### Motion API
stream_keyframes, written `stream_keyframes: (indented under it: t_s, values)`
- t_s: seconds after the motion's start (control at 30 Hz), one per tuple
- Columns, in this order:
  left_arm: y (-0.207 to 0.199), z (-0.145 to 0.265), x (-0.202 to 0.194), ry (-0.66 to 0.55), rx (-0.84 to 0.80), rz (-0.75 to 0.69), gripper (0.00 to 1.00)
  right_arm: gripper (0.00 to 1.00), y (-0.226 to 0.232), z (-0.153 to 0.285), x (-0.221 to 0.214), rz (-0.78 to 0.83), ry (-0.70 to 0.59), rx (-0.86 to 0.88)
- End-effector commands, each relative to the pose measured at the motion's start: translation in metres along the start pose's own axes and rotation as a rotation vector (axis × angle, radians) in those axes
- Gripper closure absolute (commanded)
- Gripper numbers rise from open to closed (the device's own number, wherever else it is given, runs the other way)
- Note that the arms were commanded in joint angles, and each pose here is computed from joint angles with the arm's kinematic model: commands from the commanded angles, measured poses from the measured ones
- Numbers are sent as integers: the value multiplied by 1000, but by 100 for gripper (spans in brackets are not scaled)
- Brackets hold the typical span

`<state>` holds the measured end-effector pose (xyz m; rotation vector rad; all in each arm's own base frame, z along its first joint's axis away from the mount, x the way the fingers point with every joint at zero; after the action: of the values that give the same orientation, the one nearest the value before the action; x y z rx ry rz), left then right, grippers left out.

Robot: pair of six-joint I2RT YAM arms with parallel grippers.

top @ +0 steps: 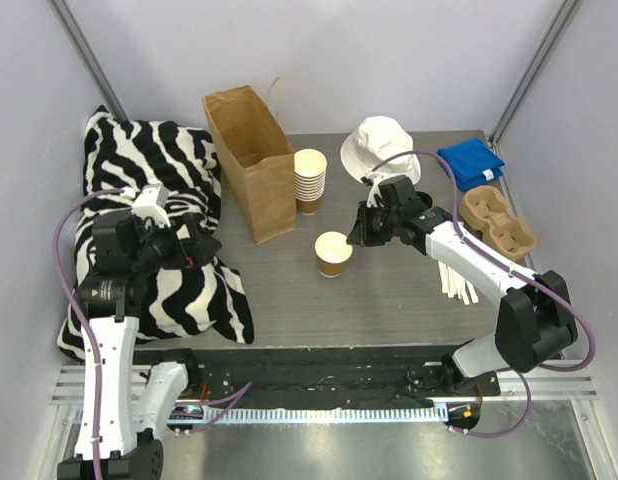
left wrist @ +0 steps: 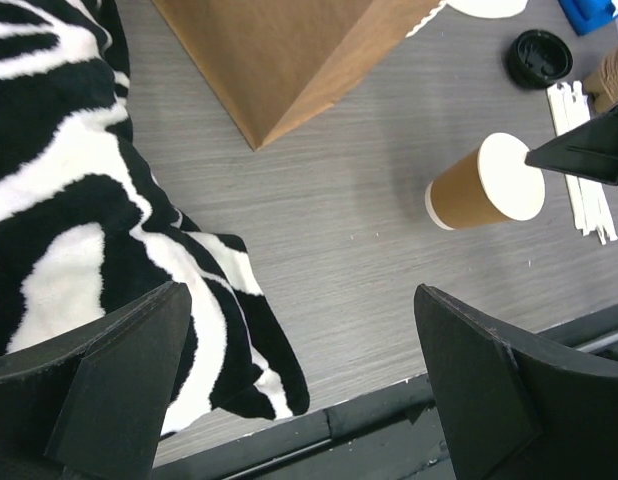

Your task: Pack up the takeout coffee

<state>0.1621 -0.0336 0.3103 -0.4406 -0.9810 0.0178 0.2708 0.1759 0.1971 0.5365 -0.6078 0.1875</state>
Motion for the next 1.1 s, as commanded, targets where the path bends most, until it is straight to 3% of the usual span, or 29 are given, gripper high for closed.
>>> stream_keyframes:
  t_s: [0.0,0.4,0.9,1.0,1.07]
  values:
    - [-1,-4,3,-27,-47,-31,0,99,22,-4,6,54,-61,97]
    - [0,-6,3,-28,-38,-23,0,99,24,-19,-13,205,-62,25]
    - [0,-12,-1,0,-72,-3,0,98,18,-8,-31,242,-21,17]
    - [0,-13,-1,3,-76,-2,0,94,17,-5,-34,240,-13,23]
    - [-1,-13,-1,4,-84,-3,0,85,17,-5,-35,243,-13,23]
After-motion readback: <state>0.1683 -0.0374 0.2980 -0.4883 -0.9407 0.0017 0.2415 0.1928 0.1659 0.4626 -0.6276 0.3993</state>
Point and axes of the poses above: each gripper's point midway between its finger pads, its own z axis back along the fingers, its own y axis along the line the jaws close on, x = y × z, the point moved 8 cm from there along z, back along the fingers
